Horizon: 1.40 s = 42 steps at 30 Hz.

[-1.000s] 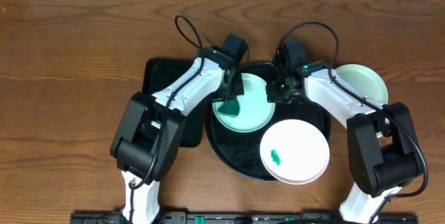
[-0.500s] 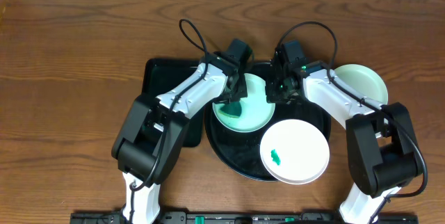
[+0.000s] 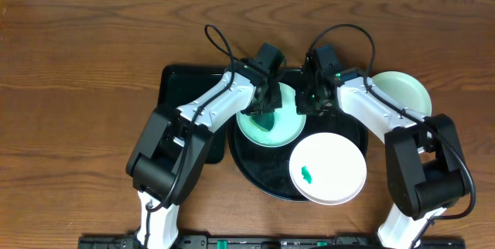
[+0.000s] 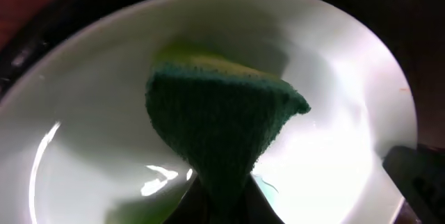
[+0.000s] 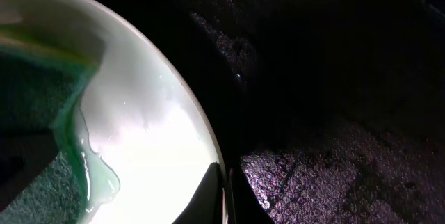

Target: Clean dirty plates on tray and stack at the side

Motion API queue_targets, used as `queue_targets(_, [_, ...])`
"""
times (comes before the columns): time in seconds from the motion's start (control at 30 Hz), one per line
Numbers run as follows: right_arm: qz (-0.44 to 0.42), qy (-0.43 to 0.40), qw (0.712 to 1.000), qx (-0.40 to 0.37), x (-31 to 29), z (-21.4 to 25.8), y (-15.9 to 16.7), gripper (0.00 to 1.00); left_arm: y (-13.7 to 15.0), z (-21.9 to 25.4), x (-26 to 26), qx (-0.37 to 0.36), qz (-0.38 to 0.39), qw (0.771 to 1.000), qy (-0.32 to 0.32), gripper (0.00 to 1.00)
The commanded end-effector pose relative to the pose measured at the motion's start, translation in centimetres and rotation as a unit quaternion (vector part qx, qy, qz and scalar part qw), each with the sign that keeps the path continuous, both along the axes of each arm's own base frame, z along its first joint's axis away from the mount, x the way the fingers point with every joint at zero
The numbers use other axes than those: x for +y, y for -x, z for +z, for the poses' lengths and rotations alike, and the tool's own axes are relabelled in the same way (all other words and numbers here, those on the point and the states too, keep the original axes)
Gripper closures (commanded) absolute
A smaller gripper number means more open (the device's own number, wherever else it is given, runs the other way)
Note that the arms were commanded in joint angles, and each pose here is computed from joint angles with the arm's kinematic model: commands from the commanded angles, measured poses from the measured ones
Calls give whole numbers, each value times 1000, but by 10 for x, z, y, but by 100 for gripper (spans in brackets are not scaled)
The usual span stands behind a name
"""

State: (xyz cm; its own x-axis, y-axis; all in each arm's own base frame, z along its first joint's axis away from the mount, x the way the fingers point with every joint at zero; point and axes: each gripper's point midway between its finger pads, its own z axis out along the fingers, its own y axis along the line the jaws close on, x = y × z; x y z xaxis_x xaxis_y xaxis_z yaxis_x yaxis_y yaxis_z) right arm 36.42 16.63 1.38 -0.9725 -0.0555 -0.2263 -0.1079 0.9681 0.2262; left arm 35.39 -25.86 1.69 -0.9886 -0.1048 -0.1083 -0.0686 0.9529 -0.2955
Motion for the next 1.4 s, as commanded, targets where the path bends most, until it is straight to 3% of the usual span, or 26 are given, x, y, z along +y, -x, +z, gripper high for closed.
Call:
queue_targets(0.0, [10,5,1000,9,5,-7,7,99,9,9,-19,20,-11,999,45,93])
queue_targets(0.3, [10,5,1000,9,5,-7,7,99,-17,115,-3,-84,19,989,116,93])
queue_targets(0.5, [11,5,1000,9,5,-7,7,99,-27,149,29,-141,56,985,86,93])
queue_targets(1.03, [10,5,1000,9,5,-7,6,99,-3,28,44,-10,55,998,-25,93])
queue_targets(1.37, [10,5,1000,9,5,-7,6,99,8,-16,48,30,48,996,-68,93])
